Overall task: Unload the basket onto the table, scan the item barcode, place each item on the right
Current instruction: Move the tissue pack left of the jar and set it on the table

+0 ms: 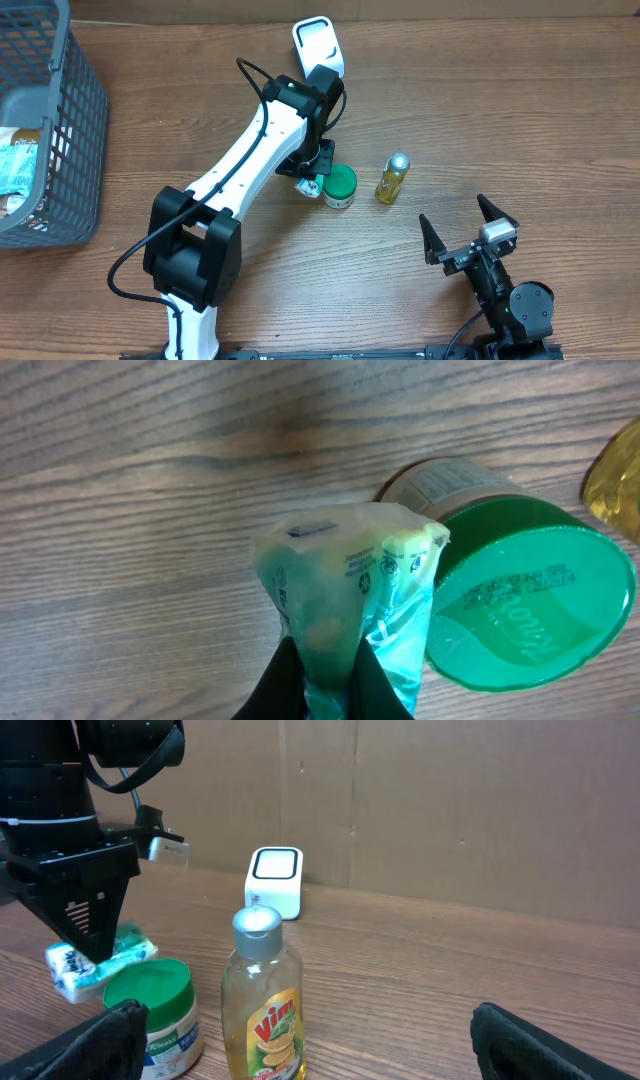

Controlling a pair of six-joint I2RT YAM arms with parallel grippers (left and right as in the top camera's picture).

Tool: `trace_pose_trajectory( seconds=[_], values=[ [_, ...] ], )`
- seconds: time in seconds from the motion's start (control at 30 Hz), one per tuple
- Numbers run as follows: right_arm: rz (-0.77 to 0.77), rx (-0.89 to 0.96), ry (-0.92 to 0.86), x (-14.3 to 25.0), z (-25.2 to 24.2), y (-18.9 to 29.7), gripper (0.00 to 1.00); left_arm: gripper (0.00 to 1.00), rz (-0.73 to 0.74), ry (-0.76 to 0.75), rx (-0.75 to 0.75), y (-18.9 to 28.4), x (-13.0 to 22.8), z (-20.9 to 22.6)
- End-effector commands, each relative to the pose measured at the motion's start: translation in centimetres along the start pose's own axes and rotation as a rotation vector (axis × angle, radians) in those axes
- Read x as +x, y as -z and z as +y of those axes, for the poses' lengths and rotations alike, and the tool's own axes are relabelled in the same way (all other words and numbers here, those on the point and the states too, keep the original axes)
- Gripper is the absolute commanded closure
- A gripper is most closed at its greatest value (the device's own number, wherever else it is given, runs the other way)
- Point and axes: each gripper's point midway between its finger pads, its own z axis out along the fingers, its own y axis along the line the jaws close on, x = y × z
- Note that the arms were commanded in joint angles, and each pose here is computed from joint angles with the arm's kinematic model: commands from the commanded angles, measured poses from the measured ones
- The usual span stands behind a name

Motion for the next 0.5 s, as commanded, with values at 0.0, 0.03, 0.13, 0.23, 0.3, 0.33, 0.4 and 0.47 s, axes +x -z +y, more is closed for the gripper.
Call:
trace_pose_trajectory(
  seconds=[0.0,0.03,0.13,0.23,0.3,0.33,0.4,0.47],
  values=[
    [-0.001,0.013,0.003,0.2,-0.2,0.0,0.00,0.96,0.030,0.031,0.010,-0.3,0.7,-0.2],
    [-0.001,0.013,0.003,0.2,-0.2,0.0,0.00,0.96,0.027,0.033,0.000,-0.3,0.7,0.0],
    [-0.001,0.013,0.003,0.2,-0.2,0.0,0.00,0.96,-0.015,0.092,-0.119,-0.2,-0.1,2.5],
    [-0.001,0.013,0.003,0.2,-0.2,0.0,0.00,0.96,-0.072,0.176,-0.240,0.2,-0.9,5.1],
    [0.000,0.013,0.003,0.2,-0.2,0.0,0.00,0.96,-0.118,0.225,-0.315,0.6,-1.5,6.6],
    [-0.001,0.013,0.003,0.2,-0.2,0.0,0.00,0.96,-0.150,0.250,-0.354,0.9,-2.0,7.3],
    [-0.001,0.013,0.003,0.2,-0.2,0.0,0.00,0.96,-0.167,0.265,-0.356,1.0,-2.3,7.3],
    [-0.001,0.013,0.003,0.2,-0.2,0.0,0.00,0.96,-0.165,0.264,-0.339,0.7,-2.3,7.0]
  ],
)
